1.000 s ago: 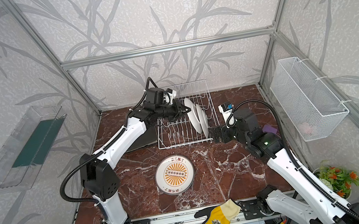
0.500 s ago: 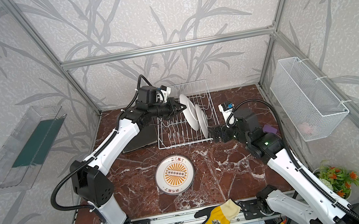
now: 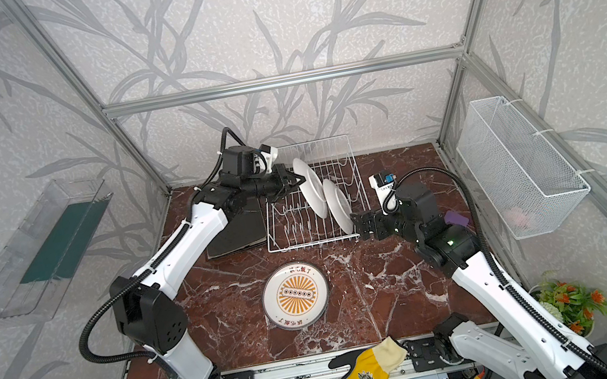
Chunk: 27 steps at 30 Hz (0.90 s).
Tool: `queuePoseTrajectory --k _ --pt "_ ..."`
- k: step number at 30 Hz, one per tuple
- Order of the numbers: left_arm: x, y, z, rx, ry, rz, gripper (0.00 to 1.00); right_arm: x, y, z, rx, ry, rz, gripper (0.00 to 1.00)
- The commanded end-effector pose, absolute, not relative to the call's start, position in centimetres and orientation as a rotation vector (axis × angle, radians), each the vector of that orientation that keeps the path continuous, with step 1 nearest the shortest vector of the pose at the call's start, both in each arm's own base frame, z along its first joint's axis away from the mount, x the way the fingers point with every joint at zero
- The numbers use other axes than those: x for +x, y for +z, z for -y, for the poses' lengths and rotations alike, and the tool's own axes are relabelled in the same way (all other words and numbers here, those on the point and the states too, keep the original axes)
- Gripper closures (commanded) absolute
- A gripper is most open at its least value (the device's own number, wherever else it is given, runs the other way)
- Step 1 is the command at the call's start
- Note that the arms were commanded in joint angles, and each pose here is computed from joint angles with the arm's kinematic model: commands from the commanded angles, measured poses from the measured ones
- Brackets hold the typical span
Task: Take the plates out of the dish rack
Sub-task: 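Lift the patterned plate up out of the rack with the left gripper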
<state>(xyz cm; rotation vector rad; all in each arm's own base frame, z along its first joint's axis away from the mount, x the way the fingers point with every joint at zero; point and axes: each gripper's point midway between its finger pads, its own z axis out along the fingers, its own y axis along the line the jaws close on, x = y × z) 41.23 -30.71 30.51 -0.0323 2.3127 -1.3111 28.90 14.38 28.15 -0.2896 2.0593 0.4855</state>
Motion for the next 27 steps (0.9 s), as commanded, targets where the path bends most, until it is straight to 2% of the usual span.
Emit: queuePoseTrajectory --k 1,8,19,27 --pt "40.7 34.6 29.9 0.029 -1.325 -2.183 1.0 29.0 28.8 -14.5 -0.285 0.505 -2.03 0.01" --pt "40.6 35.7 28.6 0.033 -1.272 -2.158 1.0 29.1 28.8 -14.6 -0.28 0.513 -2.033 0.01" --pt "39.0 38.1 25.8 0.202 -1.007 -2.09 1.0 29.3 29.6 -14.7 -0.254 0.532 -2.029 0.01" --pt "37.4 39.7 22.7 0.381 -0.659 -2.0 1.0 30.2 30.2 -15.6 -0.223 0.59 -2.037 0.01"
